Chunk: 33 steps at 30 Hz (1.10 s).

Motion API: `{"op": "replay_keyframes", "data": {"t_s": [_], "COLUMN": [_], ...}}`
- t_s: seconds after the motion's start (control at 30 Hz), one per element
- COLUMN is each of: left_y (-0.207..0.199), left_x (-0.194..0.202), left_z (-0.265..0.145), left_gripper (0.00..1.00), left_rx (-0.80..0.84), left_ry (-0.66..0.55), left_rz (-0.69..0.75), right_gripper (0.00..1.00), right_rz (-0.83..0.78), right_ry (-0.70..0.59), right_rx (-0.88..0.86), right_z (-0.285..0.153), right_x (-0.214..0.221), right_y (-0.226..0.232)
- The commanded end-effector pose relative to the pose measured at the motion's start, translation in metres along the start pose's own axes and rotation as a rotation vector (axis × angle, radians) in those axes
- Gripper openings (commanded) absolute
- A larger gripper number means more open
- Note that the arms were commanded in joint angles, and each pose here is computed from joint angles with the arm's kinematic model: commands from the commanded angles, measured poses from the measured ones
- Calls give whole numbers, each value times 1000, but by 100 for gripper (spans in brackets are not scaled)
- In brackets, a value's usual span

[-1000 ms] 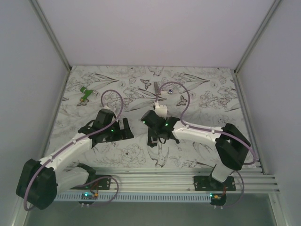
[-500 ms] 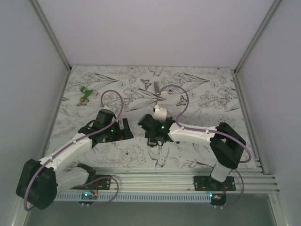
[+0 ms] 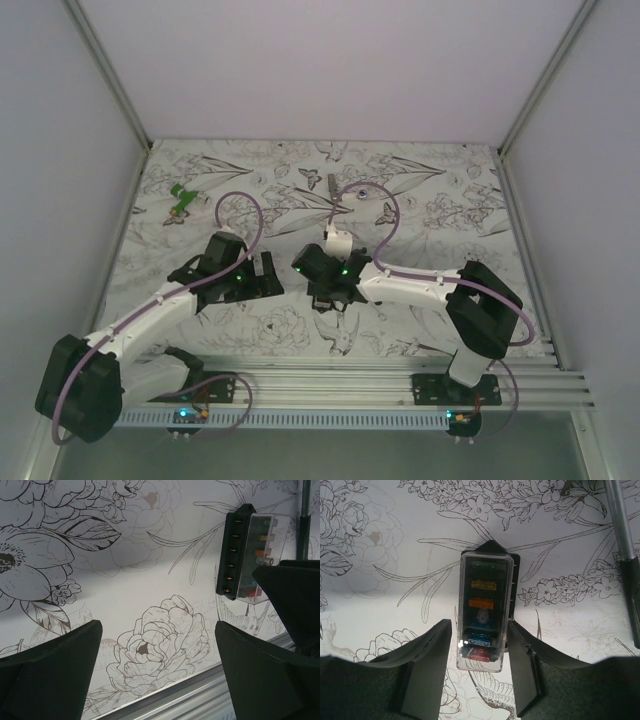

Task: Snap on the fuse box
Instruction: Close the fuse box cover on the fuse box base.

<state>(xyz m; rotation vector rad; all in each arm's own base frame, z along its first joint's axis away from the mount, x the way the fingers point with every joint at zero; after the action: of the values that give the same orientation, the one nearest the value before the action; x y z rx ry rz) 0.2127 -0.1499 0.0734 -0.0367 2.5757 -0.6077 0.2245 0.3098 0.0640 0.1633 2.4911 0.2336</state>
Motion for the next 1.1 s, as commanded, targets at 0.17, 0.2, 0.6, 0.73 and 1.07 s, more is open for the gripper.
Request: {"op": "replay_keyframes", "data": {"t_s": [0.17, 0.2, 0.6, 0.73, 1.07], "left_y": [-15, -19, -80, -94, -98], "left_x": [4, 3, -8, -12, -8], "left_z": [3, 3, 27, 37, 69], "left_gripper": [100, 100, 80, 67, 43], "left_rx": [62, 73, 165, 173, 140], "left_ry": [36, 37, 90, 110, 191], "left_rz": [-14, -13, 64, 85, 87], "right_gripper": [52, 54, 56, 50, 42], "right_rz": [-31, -42, -14, 23, 0], "right_ry": [-44, -45, -16, -8, 22], "right_rx": [-76, -80, -278, -280, -262], "right_z": [-14, -15, -28, -18, 5], "right_x": [-11, -12, -34, -39, -34], "right_y": [16, 15, -9, -29, -41]}}
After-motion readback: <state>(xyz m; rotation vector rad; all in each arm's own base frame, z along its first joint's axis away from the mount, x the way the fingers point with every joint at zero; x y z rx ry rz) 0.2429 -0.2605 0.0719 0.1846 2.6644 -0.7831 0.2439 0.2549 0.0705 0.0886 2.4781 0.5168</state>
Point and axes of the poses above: each gripper's point midway between its finger pads, its own z axis out along the fingers, its own y axis along the line the jaws close on, x = y × z, the point moved 1 cm from there along -z, back along the fingers, and after that the axes turned 5 degrees about z, right-handed, at the moved point
